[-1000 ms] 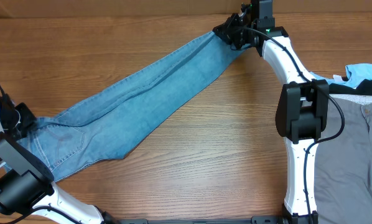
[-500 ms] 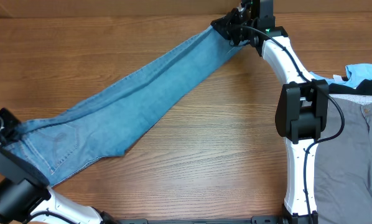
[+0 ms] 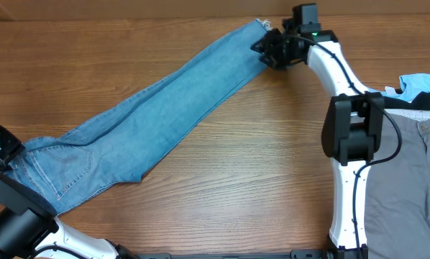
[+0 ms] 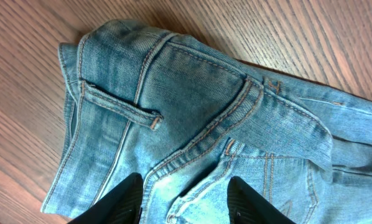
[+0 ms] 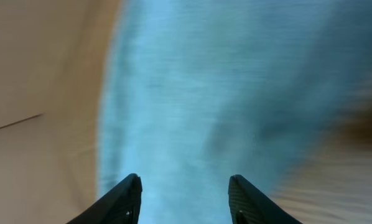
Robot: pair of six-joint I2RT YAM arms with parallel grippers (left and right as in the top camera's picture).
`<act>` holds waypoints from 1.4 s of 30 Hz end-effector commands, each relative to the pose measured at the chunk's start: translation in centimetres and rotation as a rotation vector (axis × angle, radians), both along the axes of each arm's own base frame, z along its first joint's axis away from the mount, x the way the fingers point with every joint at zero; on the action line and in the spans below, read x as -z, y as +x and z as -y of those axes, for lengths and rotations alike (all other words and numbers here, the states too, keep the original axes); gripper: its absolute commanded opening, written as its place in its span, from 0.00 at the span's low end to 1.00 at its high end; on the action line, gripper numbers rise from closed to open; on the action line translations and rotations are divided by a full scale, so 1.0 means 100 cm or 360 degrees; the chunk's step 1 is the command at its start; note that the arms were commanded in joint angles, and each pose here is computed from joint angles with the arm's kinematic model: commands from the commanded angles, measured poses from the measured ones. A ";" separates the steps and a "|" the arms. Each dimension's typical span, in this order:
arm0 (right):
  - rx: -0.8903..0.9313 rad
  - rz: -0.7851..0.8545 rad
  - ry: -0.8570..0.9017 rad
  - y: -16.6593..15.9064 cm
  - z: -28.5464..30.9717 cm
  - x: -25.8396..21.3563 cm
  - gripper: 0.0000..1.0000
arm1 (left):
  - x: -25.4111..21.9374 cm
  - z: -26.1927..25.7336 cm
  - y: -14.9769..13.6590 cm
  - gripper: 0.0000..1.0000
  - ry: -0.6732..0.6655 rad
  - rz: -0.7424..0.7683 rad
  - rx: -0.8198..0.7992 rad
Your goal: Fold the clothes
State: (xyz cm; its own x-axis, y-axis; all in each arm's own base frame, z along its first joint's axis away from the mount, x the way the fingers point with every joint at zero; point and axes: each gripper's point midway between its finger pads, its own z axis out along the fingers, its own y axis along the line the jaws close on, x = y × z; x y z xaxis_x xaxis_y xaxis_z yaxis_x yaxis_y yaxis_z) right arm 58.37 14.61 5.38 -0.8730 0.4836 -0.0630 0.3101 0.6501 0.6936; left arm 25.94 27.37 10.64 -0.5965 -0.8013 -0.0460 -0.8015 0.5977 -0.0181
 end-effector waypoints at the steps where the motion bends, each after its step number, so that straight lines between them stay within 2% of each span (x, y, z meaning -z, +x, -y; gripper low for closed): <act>1: 0.0053 0.0052 -0.0269 0.006 0.059 0.006 0.53 | -0.018 0.003 0.011 0.46 0.0018 0.0109 0.0007; 5: 0.0107 0.0032 -0.0401 0.008 0.081 0.020 0.61 | -0.019 0.013 0.015 0.45 -0.0057 0.0144 0.0033; 11: 0.0044 0.0049 -0.0386 0.015 0.065 0.058 0.62 | -0.032 0.029 0.026 0.40 -0.0178 0.0276 0.0122; 15: 0.0002 0.0112 -0.0348 0.021 0.050 0.062 0.63 | -0.048 0.037 0.033 0.40 -0.0194 0.0368 0.0178; 17: -0.0045 0.0178 -0.0350 0.026 0.038 0.058 0.67 | -0.061 0.041 0.035 0.40 -0.0174 0.0429 0.0201; 21: -0.0101 0.0188 -0.0357 0.022 0.021 0.058 0.67 | -0.079 0.045 0.036 0.41 -0.0129 0.0507 0.0228; 26: -0.0131 0.0165 -0.0379 0.016 0.010 0.062 0.51 | -0.096 0.049 0.033 0.41 -0.0084 0.0559 0.0239; 29: -0.0130 0.0129 -0.0424 0.011 0.009 0.067 0.30 | -0.103 0.054 0.034 0.41 -0.0085 0.0591 0.0252; 32: -0.0131 0.0086 -0.0444 0.006 0.011 0.070 0.04 | -0.108 0.057 0.035 0.41 -0.0085 0.0620 0.0260; 38: -0.0064 -0.0103 -0.0454 -0.014 0.047 0.063 0.04 | -0.109 0.061 0.034 0.41 -0.0106 0.0627 0.0262; 42: -0.0079 -0.0484 -0.0517 -0.073 0.086 0.050 0.04 | -0.111 0.066 0.037 0.38 -0.0150 0.0663 0.0268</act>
State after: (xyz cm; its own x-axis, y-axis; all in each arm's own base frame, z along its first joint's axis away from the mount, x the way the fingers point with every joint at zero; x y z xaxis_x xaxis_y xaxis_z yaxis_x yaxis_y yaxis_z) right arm 53.86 10.37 0.39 -0.9130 0.4079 -0.0068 0.3623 0.8183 0.4461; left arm 28.77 21.58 19.84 -0.6503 -0.7363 -0.1868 -0.6614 0.6698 -0.3375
